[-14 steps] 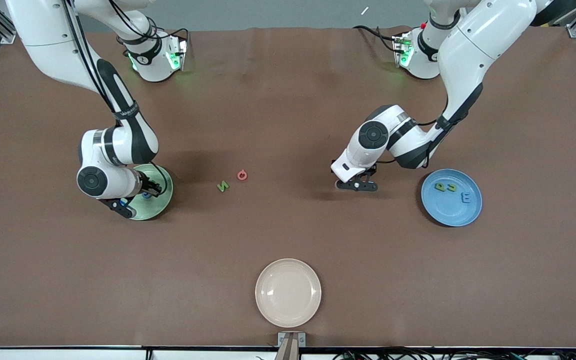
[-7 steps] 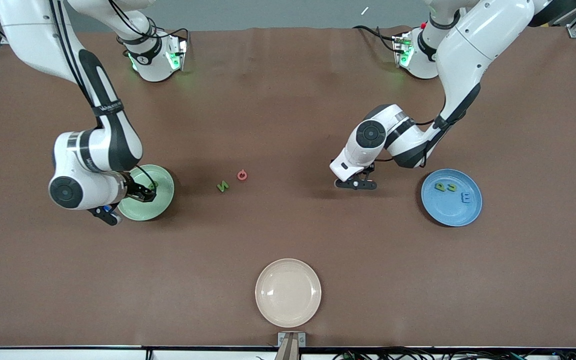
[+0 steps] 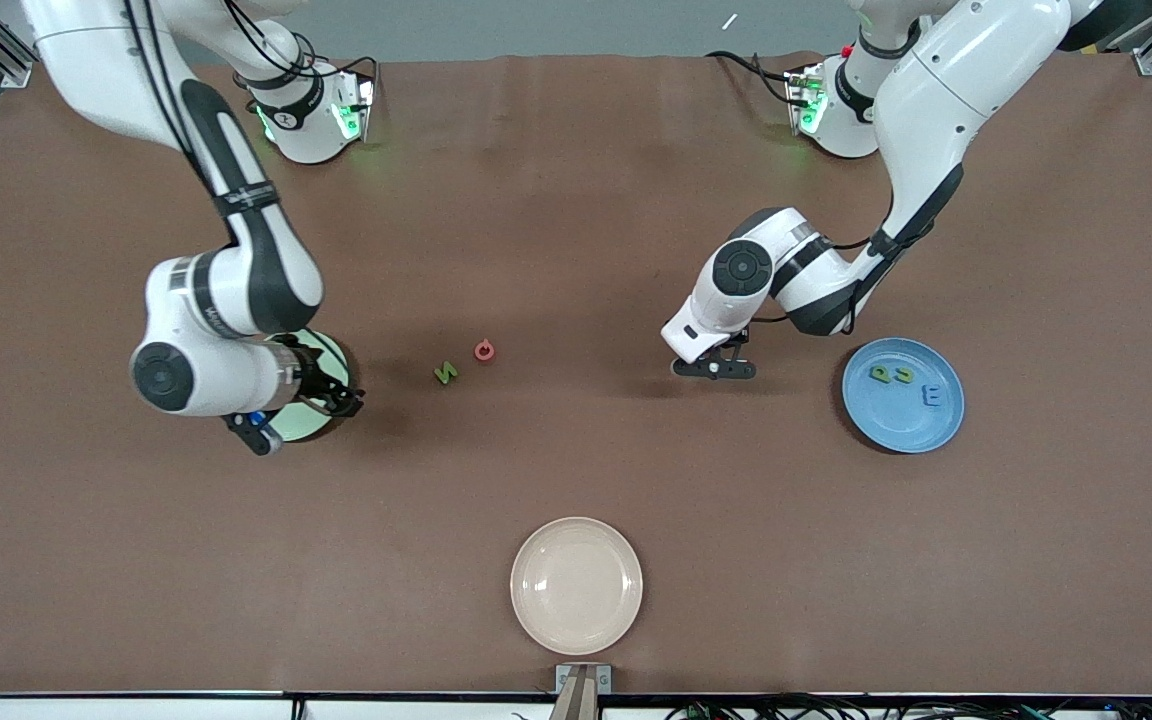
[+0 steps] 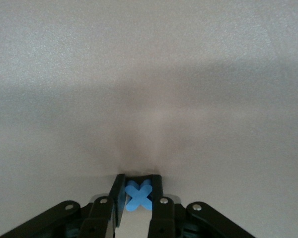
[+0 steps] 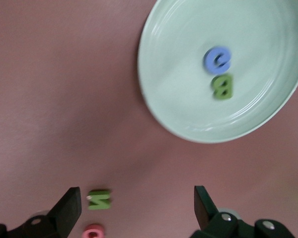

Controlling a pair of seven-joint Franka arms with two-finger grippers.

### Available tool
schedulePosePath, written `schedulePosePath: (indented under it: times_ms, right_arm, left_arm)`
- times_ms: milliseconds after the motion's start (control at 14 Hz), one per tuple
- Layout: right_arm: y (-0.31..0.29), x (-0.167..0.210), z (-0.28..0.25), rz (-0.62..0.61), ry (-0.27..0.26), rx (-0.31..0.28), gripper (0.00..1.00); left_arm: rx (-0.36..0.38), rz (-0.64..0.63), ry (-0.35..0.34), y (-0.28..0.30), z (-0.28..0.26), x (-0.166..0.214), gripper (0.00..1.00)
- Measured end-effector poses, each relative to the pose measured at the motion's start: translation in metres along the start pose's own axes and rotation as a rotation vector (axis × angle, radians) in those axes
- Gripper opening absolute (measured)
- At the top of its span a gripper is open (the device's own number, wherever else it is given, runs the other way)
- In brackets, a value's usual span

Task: Sort upper and lower case letters into plates
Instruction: 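Place the blue x in the blue plate while the right gripper grasps the N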

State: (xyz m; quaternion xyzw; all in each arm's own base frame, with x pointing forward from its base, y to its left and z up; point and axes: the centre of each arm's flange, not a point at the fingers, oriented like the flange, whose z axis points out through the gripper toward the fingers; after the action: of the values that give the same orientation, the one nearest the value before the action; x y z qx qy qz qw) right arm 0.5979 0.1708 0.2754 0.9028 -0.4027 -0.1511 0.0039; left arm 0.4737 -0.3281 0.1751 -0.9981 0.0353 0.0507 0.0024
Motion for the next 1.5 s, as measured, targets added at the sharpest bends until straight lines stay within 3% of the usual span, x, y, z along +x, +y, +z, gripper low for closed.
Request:
schedulePosePath:
  times_ms: [285, 499, 856, 1141, 1498]
  right_arm:
    - [-0.038, -0.071, 0.032, 0.111, 0.086, 0.094, 1.00]
    - [-0.043, -0.093, 0.063, 0.110, 0.123, 0.141, 1.00]
    - [-0.040, -0.102, 0.106, 0.094, 0.128, 0.097, 1.00]
    - [-0.041, -0.104, 0.117, 0.044, 0.169, 0.064, 1.00]
    - [-0.043, -0.100, 0.130, 0.032, 0.190, 0.077, 0.97]
  left_arm:
    - [0.037, -0.038, 0.000, -0.018, -0.013, 0.017, 0.25]
    - [0.060, -0.089, 0.035, -0.061, -0.048, 0.052, 0.25]
    - [0.057, -0.067, 0.092, -0.148, -0.090, 0.099, 0.25]
    - [0.058, -0.022, 0.086, -0.216, -0.093, 0.112, 0.25]
    - [0.048, 0.005, 0.056, -0.272, -0.080, 0.116, 0.25]
